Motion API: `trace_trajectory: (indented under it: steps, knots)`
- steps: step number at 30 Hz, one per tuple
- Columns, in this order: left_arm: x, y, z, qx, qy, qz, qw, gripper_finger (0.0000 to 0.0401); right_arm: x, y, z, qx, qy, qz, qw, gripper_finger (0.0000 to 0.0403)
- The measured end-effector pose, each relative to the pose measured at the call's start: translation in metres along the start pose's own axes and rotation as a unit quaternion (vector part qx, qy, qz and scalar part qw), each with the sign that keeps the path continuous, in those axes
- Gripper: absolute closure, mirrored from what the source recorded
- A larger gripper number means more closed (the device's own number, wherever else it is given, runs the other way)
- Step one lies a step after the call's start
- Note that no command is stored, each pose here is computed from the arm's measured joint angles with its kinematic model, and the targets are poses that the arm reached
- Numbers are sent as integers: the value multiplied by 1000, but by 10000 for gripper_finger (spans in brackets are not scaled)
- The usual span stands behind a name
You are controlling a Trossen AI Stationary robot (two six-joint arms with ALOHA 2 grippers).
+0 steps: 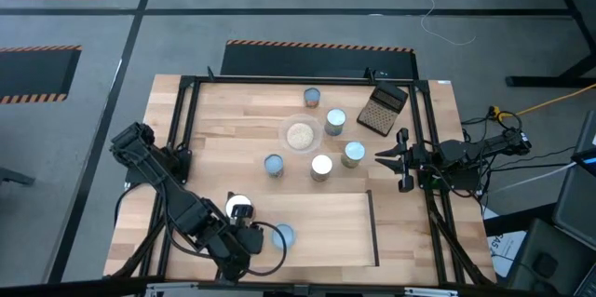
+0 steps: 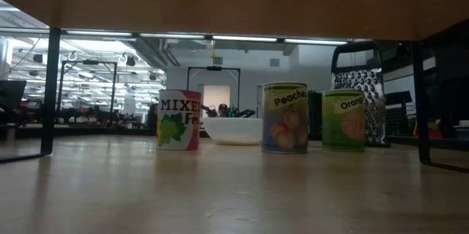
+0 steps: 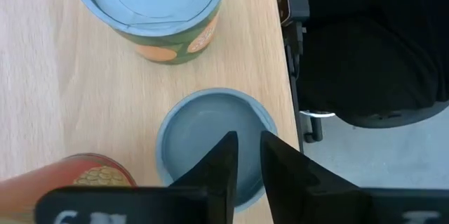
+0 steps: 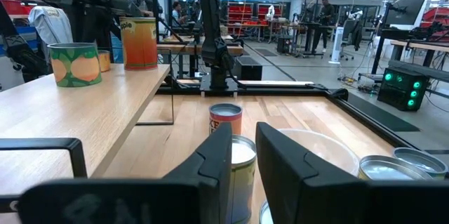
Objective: Pick and place cans onto a shelf
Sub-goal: Put the canned pineapple rings on the shelf, then adjust the canned pineapple on the shelf
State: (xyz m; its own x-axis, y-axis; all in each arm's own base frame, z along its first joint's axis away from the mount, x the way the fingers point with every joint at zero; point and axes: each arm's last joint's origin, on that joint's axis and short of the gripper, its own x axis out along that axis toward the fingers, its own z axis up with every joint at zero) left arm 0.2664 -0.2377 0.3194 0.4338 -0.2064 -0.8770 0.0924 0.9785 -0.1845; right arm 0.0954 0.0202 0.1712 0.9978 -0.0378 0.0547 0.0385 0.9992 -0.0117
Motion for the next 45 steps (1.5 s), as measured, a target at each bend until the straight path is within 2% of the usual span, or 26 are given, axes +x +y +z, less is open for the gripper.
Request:
trace_trajectory:
  steps: [6, 20, 28, 33, 37, 41, 45]
  knots:
    - [0, 0, 0, 0, -1, 1, 1000, 337, 0, 0, 0, 0, 0, 0, 1000, 331]
    - [-5, -3, 5, 7, -9, -10, 1000, 341, 0, 0, 0, 0, 0, 0, 1000, 331]
    - [-36, -9, 23, 74, -65, -30, 995, 352, 0, 0, 0, 0, 0, 0, 1000, 331]
    - [-57, -5, 33, 121, -102, 5, 987, 351, 0, 0, 0, 0, 0, 0, 1000, 331]
    - [-70, 5, 35, 130, -96, 40, 986, 357, 0, 0, 0, 0, 0, 0, 1000, 331]
    - [-87, 21, 32, 100, -94, 75, 988, 369, 0, 0, 0, 0, 0, 0, 1000, 331]
    - [-96, 36, 27, 45, -82, 115, 989, 379, 0, 0, 0, 0, 0, 0, 1000, 331]
